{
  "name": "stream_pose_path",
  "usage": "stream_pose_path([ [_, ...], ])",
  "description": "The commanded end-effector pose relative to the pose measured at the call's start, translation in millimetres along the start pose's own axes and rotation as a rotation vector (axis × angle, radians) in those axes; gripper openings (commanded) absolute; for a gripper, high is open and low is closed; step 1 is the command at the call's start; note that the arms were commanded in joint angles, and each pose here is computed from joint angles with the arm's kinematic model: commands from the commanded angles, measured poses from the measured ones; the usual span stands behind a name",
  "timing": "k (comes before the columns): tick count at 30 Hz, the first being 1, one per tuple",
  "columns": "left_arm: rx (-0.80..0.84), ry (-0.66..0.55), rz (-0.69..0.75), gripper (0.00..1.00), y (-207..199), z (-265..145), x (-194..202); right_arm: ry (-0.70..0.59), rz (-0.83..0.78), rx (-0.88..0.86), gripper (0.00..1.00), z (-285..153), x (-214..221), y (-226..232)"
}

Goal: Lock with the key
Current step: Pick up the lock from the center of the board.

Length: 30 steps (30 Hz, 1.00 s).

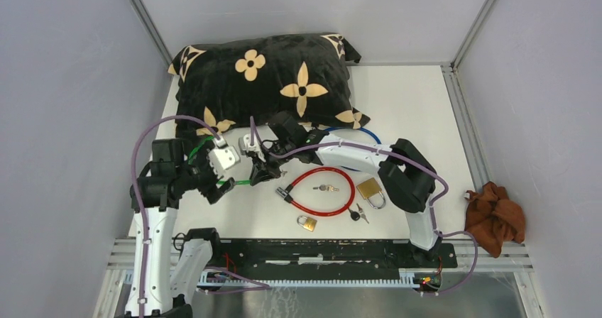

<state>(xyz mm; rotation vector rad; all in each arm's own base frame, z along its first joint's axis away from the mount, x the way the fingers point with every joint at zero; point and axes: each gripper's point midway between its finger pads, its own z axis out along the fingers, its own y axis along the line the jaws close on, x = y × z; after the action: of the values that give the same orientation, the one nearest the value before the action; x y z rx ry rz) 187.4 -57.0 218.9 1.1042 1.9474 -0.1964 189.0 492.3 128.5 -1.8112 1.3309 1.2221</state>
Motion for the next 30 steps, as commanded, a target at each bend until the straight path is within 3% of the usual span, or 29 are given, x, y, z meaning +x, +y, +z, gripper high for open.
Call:
stream_pose_path([
  [1, 0.243, 0.055, 0.352, 0.90, -44.7, 4.5, 39.9, -0.147, -0.056, -0.007, 0.00, -18.3, -46.6, 8.6],
  [7, 0.121, 0.009, 0.513, 0.97, -19.5, 43.2, 55.9, -0.147, -0.039, -0.023, 0.00, -22.0, -44.9, 18.7],
  [12, 0.050, 0.003, 0.574, 0.93, 0.9, 65.2, 63.4, -0.169, -0.055, -0.034, 0.00, -27.5, -48.7, 25.5],
  [15, 0.030, -0.006, 0.584, 0.79, 6.2, 71.4, 64.1, -0.180, -0.056, -0.044, 0.00, -33.0, -50.2, 33.0],
  [21, 0.058, -0.055, 0.579, 0.06, -2.0, 67.6, 53.3, -0.216, -0.061, -0.047, 0.00, -53.5, -52.5, 48.4],
  [25, 0.095, -0.127, 0.521, 0.02, -13.0, 53.4, 29.8, -0.171, -0.059, 0.045, 0.00, -66.2, -40.8, 41.7],
  [28, 0.175, -0.152, 0.456, 0.02, -28.3, 41.1, 18.0, -0.076, -0.066, 0.145, 0.33, -72.9, -22.6, 28.9],
  [30, 0.228, -0.147, 0.402, 0.02, -36.6, 34.9, 15.1, -0.051, -0.083, 0.174, 0.43, -75.1, -18.9, 25.8],
])
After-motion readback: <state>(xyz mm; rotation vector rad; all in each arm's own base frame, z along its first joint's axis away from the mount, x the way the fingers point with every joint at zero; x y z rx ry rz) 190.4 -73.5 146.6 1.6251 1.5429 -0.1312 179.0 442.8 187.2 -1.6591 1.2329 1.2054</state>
